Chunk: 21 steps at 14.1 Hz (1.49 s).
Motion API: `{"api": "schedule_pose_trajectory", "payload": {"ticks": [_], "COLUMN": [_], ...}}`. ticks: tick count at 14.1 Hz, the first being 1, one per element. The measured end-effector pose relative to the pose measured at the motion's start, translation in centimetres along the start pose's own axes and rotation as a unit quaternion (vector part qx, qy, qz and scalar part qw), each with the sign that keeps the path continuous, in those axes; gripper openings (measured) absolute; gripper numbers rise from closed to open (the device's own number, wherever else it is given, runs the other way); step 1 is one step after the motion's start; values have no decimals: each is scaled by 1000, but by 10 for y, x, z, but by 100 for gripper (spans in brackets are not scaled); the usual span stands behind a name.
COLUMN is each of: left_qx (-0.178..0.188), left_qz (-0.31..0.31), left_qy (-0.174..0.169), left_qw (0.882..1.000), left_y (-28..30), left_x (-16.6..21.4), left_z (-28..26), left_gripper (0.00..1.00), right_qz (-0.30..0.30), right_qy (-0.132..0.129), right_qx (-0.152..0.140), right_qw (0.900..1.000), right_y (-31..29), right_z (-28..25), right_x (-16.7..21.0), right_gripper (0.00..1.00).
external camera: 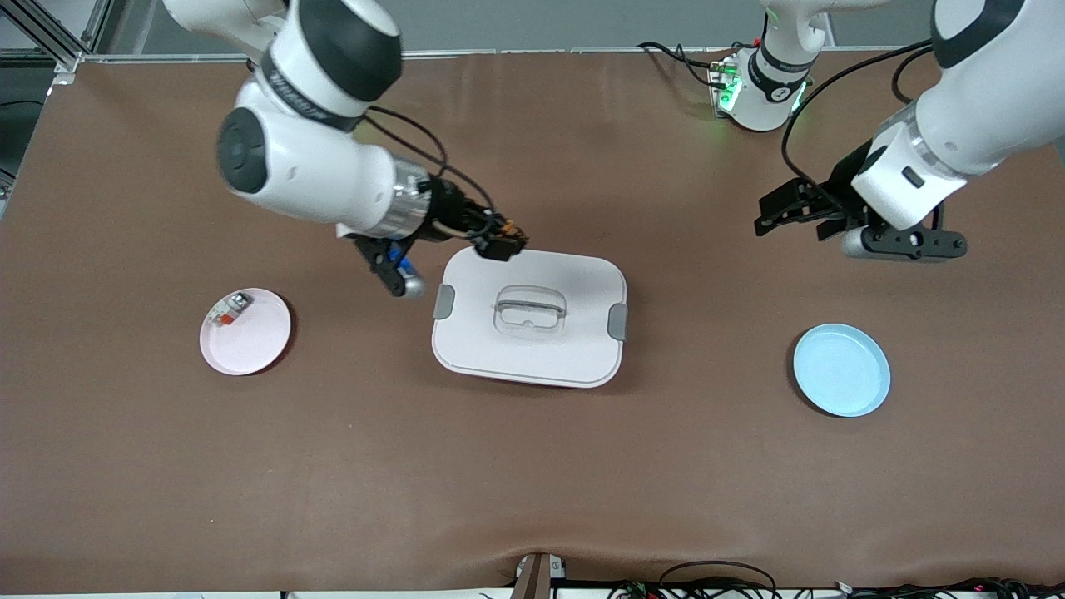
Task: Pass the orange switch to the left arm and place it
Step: 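Lift the switch over the box while the left gripper reaches toward it, then grasp the switch with the left gripper from the right gripper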
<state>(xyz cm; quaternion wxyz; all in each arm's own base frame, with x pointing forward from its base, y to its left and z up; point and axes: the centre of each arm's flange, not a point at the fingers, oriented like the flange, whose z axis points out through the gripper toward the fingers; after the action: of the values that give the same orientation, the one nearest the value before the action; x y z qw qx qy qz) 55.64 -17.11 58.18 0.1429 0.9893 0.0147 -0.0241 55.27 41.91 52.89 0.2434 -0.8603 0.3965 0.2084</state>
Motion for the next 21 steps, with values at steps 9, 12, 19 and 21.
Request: {"api": "schedule_pose_trajectory", "payload": {"ticks": [9,12,19,21], "left_qx": [-88,-113,-198,-211], "left_qz": [46,37,70,62], "left_qy": [27,16,8,25], "left_qw": [995,993,978,975], "left_y": [91,95,86,93], "left_x": [-17,-24,-29,-32], "left_z": [50,77,107,110], "left_gripper": [100,100,97,90], "right_qz": [71,77,85,87], "right_qy": [-32,-30,-32,-34], "right_qx": [76,78,85,85], "right_qw": [994,994,992,992], "right_y": [-23,-23,-26,-26], "right_z": [77,85,86,88], "right_x": [-18,-13,-22,-27], "right_gripper": [72,72,72,72]}}
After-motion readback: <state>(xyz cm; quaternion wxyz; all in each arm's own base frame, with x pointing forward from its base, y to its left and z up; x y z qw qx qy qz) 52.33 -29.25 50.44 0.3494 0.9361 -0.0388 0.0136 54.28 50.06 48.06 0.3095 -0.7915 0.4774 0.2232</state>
